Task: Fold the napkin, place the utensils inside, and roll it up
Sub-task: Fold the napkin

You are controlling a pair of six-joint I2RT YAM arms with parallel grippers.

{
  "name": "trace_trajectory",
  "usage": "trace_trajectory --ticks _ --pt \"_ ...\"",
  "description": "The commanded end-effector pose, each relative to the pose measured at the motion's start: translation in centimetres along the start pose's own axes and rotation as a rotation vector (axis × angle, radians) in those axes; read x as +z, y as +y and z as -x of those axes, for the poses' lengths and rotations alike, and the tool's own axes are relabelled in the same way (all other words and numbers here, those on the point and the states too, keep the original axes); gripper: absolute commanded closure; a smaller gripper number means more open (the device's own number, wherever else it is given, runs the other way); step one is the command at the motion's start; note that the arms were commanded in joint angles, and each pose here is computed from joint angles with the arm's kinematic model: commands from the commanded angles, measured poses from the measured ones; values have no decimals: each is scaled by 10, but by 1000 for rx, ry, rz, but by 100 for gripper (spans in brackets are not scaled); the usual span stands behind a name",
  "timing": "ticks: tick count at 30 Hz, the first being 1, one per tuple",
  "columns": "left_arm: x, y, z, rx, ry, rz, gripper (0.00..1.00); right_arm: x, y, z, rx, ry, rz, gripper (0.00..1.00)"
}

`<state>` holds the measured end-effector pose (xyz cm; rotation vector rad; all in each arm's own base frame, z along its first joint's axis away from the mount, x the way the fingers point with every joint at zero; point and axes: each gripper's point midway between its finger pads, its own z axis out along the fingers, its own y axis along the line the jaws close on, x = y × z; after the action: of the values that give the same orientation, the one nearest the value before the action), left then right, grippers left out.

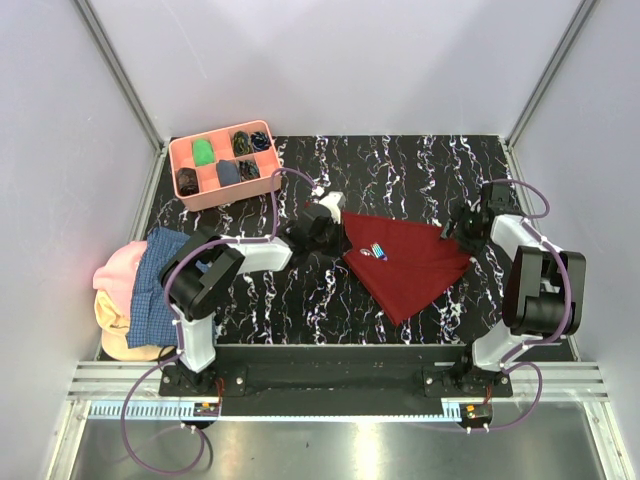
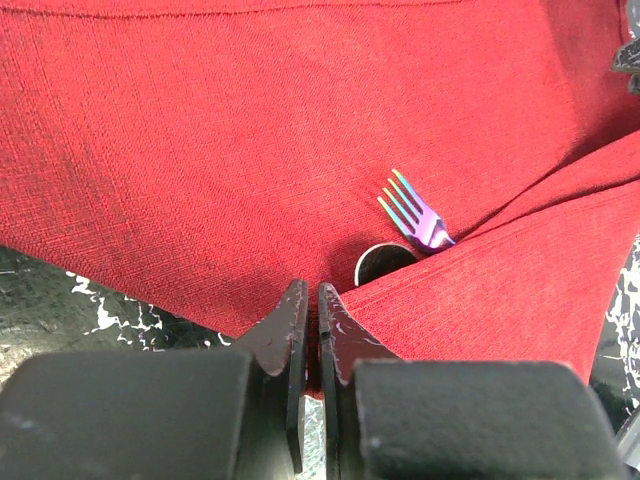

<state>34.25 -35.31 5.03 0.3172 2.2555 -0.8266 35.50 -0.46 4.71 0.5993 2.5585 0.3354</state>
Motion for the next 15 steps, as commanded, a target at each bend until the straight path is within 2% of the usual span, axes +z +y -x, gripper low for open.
trace_trajectory --ticks 1,5,15 --pt "-11 -15 31 16 -94 -46 100 -5 6 17 -30 -22 22 30" --pt "-11 -13 31 11 -97 -38 100 -6 -9 3 -20 66 -58 31" --pt "-15 -10 32 12 -111 -23 100 5 -22 -24 3 278 -132 33"
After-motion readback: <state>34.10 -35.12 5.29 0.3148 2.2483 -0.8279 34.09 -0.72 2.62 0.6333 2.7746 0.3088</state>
